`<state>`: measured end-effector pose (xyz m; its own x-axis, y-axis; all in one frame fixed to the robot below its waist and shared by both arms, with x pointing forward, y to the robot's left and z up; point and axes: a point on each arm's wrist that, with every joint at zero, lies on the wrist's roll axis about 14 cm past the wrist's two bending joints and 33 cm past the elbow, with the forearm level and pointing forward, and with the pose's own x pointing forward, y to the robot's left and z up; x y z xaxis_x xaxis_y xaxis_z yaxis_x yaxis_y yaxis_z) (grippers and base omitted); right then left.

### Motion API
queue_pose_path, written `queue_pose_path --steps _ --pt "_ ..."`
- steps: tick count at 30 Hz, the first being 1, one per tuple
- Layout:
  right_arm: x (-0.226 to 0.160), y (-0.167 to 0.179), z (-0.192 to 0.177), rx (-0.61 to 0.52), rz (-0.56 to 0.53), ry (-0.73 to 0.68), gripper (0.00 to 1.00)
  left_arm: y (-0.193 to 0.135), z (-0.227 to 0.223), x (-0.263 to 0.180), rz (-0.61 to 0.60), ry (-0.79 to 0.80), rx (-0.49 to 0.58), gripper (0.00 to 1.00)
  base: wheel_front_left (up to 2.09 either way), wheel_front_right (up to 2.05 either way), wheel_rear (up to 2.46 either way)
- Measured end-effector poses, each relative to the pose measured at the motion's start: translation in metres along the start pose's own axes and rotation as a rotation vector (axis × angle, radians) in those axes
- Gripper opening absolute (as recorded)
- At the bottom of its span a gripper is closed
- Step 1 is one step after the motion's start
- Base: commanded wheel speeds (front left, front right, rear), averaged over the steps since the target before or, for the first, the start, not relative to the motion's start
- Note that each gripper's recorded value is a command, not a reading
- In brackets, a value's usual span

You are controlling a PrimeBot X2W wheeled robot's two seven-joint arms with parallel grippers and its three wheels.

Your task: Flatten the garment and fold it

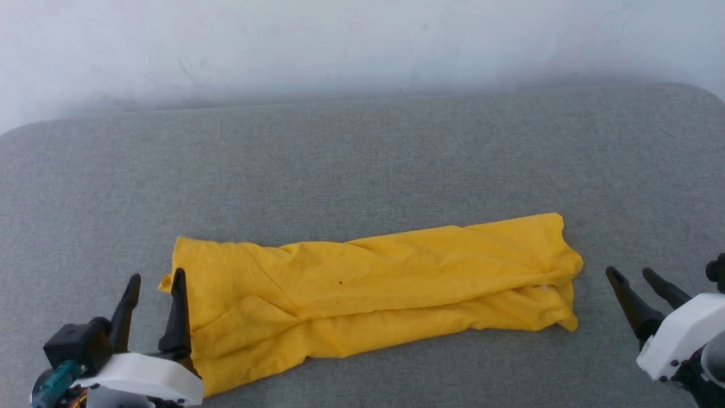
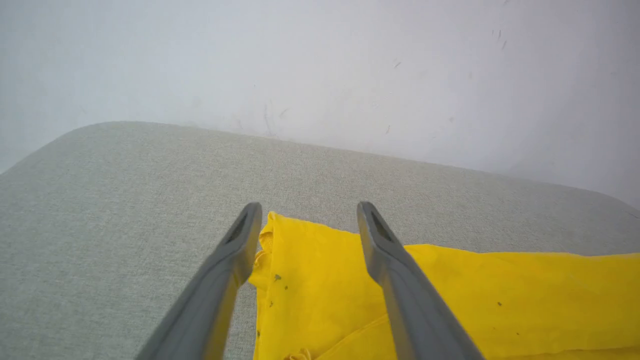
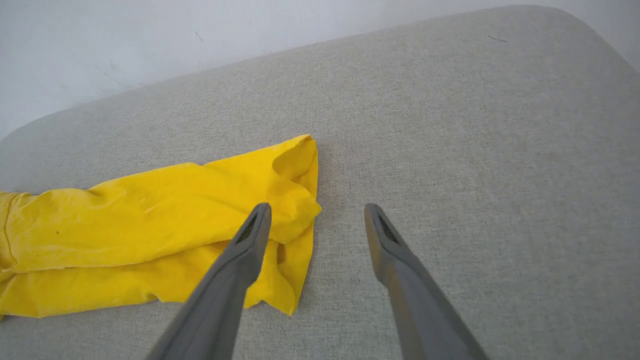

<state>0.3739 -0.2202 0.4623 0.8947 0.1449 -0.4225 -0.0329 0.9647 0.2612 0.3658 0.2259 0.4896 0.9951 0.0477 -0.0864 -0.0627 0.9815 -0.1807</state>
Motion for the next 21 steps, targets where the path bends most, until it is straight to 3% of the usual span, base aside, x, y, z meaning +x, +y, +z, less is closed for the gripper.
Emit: queue_pose_path --steps 8,14,21 --pt "0.020 -0.010 -0.024 0.003 -0.005 0.213 1.00 -0.010 0.032 0.000 -0.025 -0.158 0.134 1.00 0.00 0.00 0.00" --pt "0.044 0.017 -0.052 0.017 0.069 0.384 1.00 0.001 0.034 -0.006 0.025 -0.180 0.130 1.00 0.00 0.00 0.00" --pt "0.056 0.026 -0.087 0.047 0.087 0.593 1.00 0.010 0.027 -0.012 0.063 -0.170 0.121 1.00 0.00 0.00 0.00"
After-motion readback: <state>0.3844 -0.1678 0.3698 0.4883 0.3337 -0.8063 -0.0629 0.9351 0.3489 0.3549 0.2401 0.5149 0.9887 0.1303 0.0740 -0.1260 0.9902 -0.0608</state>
